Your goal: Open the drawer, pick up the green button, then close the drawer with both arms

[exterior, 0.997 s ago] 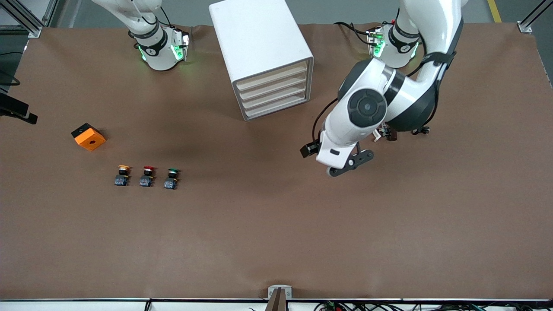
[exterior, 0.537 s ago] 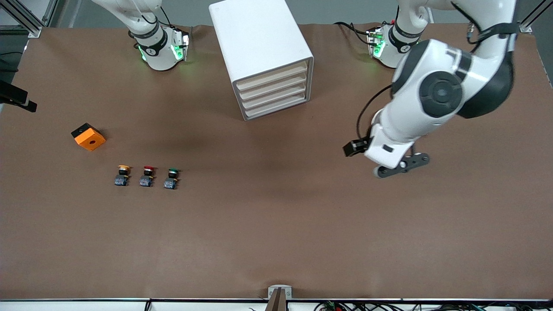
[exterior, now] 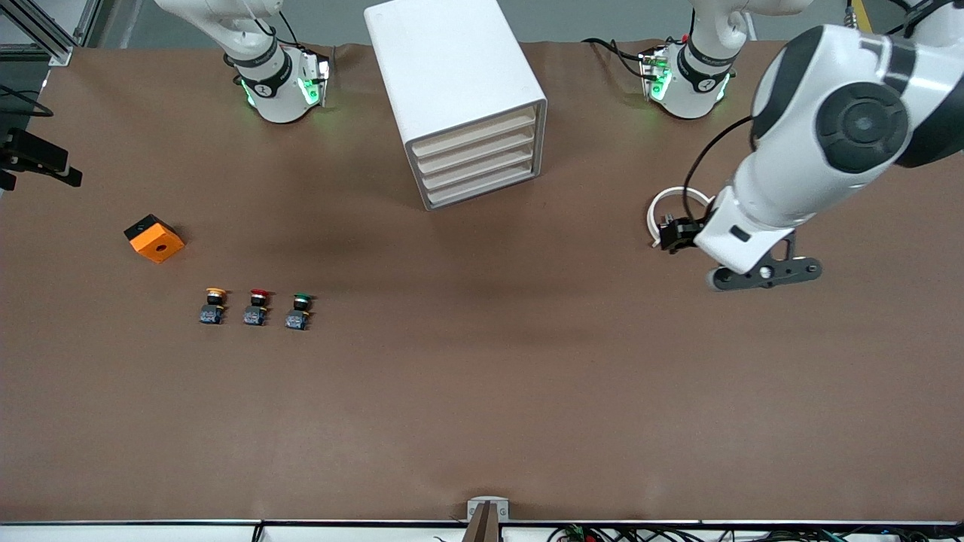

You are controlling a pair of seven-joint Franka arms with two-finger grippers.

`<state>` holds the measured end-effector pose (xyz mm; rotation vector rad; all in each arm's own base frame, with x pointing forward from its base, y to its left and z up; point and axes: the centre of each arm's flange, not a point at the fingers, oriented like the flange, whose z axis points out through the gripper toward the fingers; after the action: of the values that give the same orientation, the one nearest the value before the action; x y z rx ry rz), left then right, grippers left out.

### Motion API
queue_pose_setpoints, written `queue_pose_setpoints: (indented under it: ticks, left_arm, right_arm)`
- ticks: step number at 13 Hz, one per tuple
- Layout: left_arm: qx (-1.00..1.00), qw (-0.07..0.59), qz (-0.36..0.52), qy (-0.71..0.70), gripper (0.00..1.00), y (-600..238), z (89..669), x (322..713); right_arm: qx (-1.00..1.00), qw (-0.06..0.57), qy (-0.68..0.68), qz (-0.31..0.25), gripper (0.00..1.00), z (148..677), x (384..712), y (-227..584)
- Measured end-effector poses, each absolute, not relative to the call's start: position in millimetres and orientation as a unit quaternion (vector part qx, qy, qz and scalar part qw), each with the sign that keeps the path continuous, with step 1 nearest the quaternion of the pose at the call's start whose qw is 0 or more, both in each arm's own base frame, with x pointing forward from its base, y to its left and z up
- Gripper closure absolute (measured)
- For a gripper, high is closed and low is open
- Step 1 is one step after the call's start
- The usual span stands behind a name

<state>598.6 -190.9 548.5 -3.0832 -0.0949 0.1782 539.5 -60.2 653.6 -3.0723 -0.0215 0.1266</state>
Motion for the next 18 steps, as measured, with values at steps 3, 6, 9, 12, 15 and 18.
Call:
queue_pose_setpoints:
  ticks: [3,6,9,12,15,18]
  left_arm:
    - [-0.999,0.014,0.051,0.012,0.0,-110.4,564.9,611.7]
    - [-0.998,0.006,0.046,0.039,0.0,-51.4,574.2,614.4]
    - [-0.999,0.011,0.044,0.029,0.0,-33.2,580.8,607.6]
    - [-0.999,0.015,0.044,0.023,0.0,2.0,582.6,602.4]
    - [-0.999,0.016,0.029,0.022,0.0,1.4,597.3,597.2]
    - [-1.0,0.016,0.004,0.022,0.0,-10.0,621.6,593.8]
  right_arm:
    - [-0.999,0.034,-0.005,0.027,0.0,650.8,529.4,-61.6]
    - [-0.999,0.035,-0.004,0.021,0.0,649.5,518.4,-61.5]
    - [-0.999,0.034,-0.006,0.021,0.0,648.2,516.9,-61.1]
    - [-0.999,0.019,-0.034,0.01,0.0,649.5,519.2,-66.2]
    - [-0.999,0.015,-0.04,0.004,0.0,652.4,518.6,-67.8]
    - [-0.999,0.015,-0.033,0.003,0.0,654.3,516.6,-67.6]
